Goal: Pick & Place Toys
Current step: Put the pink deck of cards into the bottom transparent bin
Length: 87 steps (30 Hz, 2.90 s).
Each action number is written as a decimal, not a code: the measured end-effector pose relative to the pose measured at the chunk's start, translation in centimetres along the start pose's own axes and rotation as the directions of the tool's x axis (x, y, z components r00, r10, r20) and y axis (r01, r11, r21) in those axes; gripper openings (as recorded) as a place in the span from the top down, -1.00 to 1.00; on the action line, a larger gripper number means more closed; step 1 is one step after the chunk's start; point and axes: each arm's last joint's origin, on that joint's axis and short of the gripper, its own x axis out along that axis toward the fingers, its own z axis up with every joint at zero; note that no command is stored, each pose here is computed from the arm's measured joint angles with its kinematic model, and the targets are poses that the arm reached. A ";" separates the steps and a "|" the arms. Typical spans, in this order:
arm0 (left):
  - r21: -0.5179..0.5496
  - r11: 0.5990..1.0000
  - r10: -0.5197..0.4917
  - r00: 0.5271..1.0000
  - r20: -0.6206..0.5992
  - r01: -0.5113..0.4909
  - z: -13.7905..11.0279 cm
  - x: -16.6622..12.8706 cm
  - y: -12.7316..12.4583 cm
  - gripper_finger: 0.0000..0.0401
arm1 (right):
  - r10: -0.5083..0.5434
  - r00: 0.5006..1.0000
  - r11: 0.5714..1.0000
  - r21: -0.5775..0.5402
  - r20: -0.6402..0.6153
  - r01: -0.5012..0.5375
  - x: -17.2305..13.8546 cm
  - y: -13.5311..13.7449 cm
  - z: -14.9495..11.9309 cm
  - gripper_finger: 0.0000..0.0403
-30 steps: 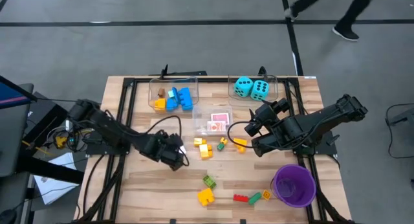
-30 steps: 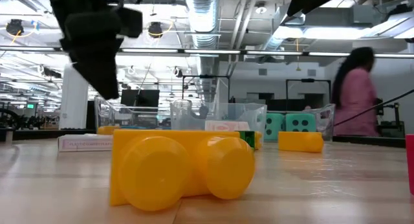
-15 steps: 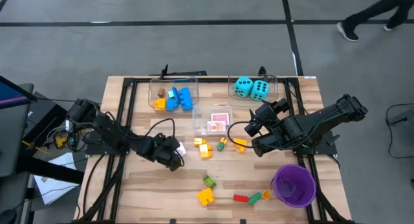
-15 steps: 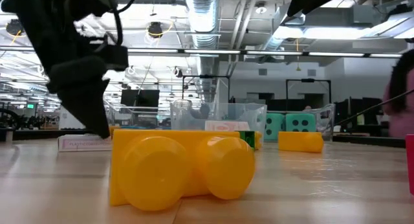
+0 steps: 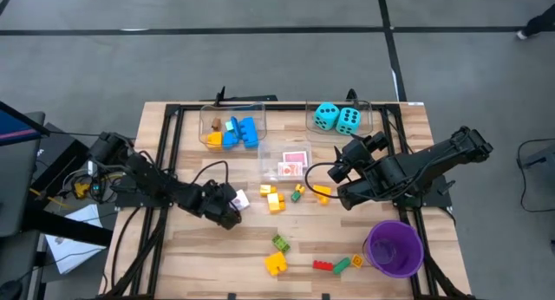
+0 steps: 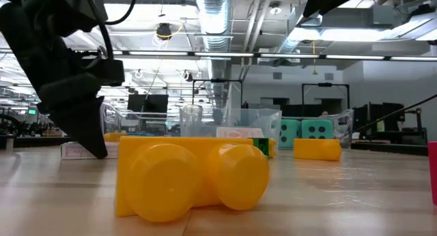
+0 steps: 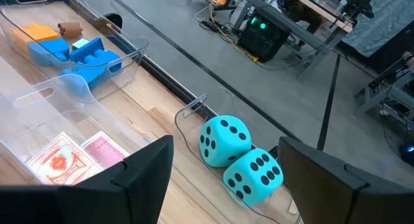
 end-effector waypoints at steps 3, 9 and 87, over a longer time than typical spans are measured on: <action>0.004 1.000 0.008 1.000 -0.003 -0.008 -0.3 0.2 0.3 -0.96 | 0.000 1.000 1.000 0.000 0.000 0.000 0.0 0.0 0.0 -0.35; -0.001 1.000 0.009 1.000 0.011 -0.009 -0.3 0.3 0.4 -0.77 | 0.000 1.000 1.000 0.000 0.000 0.000 0.0 0.0 0.0 -0.35; 0.342 0.939 -0.221 0.828 0.515 0.038 20.6 5.2 2.7 -0.52 | -0.051 0.999 0.999 0.002 0.006 0.051 1.0 -0.4 0.4 -0.35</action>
